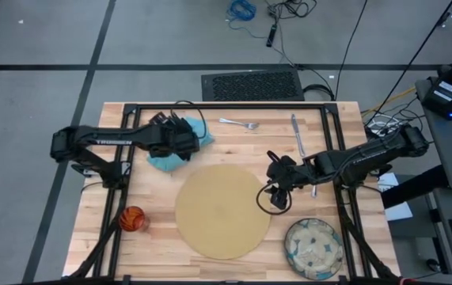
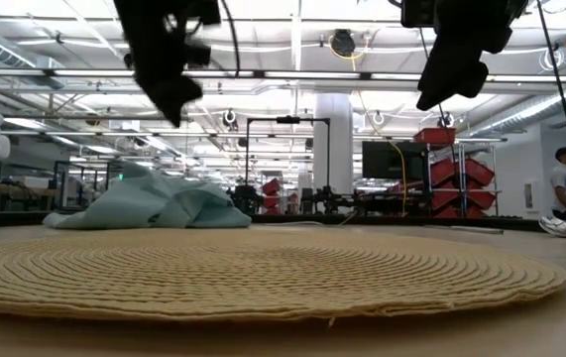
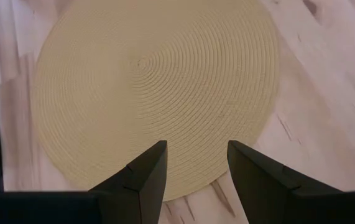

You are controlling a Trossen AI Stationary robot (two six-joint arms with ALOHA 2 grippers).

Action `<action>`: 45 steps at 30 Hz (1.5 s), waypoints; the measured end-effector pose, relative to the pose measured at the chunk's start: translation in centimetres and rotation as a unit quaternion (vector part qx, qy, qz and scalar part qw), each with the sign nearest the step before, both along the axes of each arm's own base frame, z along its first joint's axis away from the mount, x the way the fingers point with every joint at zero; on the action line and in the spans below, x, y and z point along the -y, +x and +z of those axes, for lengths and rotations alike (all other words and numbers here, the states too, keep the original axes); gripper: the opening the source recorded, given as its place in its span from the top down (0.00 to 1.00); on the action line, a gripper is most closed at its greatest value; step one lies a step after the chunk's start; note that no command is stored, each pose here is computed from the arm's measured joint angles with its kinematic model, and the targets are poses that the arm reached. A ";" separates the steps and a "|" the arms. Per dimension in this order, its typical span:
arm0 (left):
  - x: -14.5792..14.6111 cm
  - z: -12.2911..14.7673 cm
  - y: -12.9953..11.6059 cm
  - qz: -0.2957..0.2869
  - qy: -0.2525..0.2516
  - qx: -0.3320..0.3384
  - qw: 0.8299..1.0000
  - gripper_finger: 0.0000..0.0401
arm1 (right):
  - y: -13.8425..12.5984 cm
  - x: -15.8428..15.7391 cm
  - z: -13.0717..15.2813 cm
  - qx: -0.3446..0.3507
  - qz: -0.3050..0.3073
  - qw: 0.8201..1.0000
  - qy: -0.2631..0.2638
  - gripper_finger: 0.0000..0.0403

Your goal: Set table place

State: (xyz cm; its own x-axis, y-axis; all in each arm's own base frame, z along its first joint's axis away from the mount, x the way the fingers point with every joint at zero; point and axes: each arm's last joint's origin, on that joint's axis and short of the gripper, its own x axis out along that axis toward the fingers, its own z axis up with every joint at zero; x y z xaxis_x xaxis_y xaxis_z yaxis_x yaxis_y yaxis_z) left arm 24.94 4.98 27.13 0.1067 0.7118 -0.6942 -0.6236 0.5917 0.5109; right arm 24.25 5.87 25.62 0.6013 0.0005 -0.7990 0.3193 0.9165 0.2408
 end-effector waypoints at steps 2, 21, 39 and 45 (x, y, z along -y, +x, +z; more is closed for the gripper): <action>1.3 1.1 0.7 -0.034 -0.022 0.043 0.998 0.64 | -0.2 -0.2 -0.1 -0.009 0.000 1.000 0.002 0.60; 14.9 -5.2 13.2 -0.399 -0.354 0.283 0.797 0.64 | -9.2 -6.8 -1.9 -0.301 -0.120 0.945 0.054 0.60; 19.2 -5.7 14.3 -0.436 -0.376 0.370 0.729 0.64 | -15.9 -9.8 -7.5 -0.316 -0.051 0.947 0.040 0.61; 19.7 -5.5 14.2 -0.422 -0.374 0.381 0.733 0.64 | -17.8 -7.2 -7.1 -0.257 -0.045 0.963 0.072 0.64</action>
State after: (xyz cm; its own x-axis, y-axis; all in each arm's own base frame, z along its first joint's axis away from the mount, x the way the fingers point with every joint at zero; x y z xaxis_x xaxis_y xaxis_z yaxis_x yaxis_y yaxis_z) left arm 39.11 -14.68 21.59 0.8497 -0.3800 -0.3656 0.1901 0.8674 -0.4598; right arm 6.44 13.08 18.47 0.1289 0.1005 -0.9865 0.5068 0.8484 0.1527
